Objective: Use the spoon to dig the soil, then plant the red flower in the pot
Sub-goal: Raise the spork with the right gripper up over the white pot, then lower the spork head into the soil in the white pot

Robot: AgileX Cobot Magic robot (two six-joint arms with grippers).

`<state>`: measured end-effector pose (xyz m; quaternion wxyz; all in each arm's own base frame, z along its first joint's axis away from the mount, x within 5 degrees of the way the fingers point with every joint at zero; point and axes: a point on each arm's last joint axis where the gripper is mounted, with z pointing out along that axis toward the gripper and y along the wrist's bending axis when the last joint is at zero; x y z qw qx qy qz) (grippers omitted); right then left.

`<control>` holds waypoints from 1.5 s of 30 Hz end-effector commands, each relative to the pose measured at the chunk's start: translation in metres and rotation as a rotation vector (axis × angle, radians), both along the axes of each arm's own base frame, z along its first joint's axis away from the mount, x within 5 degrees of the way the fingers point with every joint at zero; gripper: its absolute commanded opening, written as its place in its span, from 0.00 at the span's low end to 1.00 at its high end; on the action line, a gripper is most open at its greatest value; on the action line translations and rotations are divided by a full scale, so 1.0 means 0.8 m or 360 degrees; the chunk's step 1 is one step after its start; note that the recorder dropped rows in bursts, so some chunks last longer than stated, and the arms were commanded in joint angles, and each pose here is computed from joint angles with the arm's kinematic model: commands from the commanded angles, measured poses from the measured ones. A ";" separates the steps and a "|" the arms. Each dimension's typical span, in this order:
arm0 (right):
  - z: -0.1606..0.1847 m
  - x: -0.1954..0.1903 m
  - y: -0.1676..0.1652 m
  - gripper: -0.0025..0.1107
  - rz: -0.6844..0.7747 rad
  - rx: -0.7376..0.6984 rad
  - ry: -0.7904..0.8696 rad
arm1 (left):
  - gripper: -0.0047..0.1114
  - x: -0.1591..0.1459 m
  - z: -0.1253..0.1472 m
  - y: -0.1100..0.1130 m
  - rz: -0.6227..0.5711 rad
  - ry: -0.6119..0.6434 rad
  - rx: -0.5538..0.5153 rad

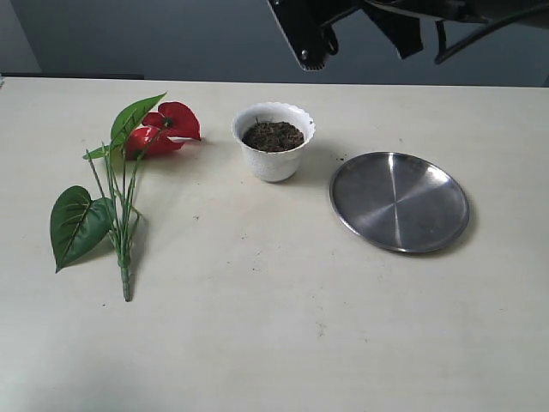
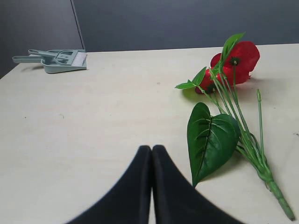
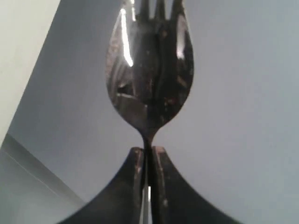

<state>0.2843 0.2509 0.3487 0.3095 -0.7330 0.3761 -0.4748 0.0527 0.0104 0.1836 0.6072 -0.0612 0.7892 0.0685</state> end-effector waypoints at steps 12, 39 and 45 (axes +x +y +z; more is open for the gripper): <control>-0.019 0.015 0.010 0.02 0.0269 -0.0970 -0.0189 | 0.04 0.000 -0.001 0.000 -0.0006 -0.0014 0.0004; -0.182 0.079 0.069 0.02 0.0667 -0.1443 -0.0209 | 0.04 0.000 -0.001 0.000 -0.0006 -0.0014 0.0004; -0.179 0.092 0.077 0.02 0.0760 -0.1441 -0.0240 | 0.04 0.000 -0.001 0.000 -0.0006 -0.0014 0.0004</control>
